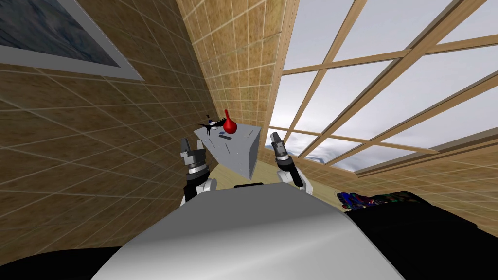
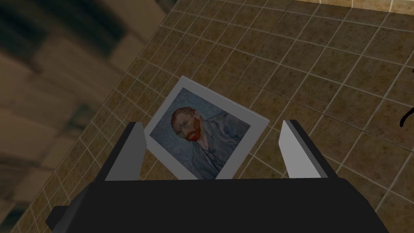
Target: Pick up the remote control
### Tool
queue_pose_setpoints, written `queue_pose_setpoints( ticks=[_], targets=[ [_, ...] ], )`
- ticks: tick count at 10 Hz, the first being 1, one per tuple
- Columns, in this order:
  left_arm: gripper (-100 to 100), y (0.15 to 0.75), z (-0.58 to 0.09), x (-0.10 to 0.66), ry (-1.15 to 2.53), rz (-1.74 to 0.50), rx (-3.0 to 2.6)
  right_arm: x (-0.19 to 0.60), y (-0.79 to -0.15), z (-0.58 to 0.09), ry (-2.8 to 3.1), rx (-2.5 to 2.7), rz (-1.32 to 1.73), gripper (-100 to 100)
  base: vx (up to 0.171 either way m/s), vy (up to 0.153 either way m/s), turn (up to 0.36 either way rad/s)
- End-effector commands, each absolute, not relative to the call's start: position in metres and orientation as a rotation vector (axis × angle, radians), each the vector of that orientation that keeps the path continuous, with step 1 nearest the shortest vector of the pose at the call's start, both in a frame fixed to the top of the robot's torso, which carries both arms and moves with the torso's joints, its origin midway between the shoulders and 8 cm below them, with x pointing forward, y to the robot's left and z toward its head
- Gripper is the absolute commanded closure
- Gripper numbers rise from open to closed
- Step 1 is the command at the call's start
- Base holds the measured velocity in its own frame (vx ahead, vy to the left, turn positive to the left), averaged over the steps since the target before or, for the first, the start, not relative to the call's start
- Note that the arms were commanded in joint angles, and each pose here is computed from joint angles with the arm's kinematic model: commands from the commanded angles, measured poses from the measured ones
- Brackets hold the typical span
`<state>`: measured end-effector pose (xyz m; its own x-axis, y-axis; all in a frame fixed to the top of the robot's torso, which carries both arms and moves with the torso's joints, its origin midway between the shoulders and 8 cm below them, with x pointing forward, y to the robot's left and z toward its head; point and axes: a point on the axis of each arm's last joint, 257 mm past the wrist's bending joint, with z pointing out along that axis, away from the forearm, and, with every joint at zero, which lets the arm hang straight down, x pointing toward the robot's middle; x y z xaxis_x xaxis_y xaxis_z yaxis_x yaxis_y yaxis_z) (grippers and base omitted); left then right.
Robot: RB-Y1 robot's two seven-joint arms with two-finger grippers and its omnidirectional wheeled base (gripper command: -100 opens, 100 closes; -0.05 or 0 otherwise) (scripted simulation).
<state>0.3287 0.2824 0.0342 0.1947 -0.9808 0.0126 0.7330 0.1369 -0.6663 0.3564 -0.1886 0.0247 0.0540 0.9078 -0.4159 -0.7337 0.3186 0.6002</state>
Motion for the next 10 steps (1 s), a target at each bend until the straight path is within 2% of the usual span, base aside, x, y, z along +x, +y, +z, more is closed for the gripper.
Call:
queue_pose_setpoints(
  ticks=[1, 10],
  targets=[
    [0, 0.282, 0.034, 0.329, 0.49, -1.314, -0.617, 0.357, -0.184, 0.017, 0.879, 0.204, 1.243, -100, -0.04, 0.012, 0.038],
    [0, 0.282, 0.034, 0.329, 0.49, -1.314, -0.617, 0.366, -0.166, -0.068, 1.121, -0.173, 1.003, -100, -0.039, 0.017, 0.077]
  ],
)
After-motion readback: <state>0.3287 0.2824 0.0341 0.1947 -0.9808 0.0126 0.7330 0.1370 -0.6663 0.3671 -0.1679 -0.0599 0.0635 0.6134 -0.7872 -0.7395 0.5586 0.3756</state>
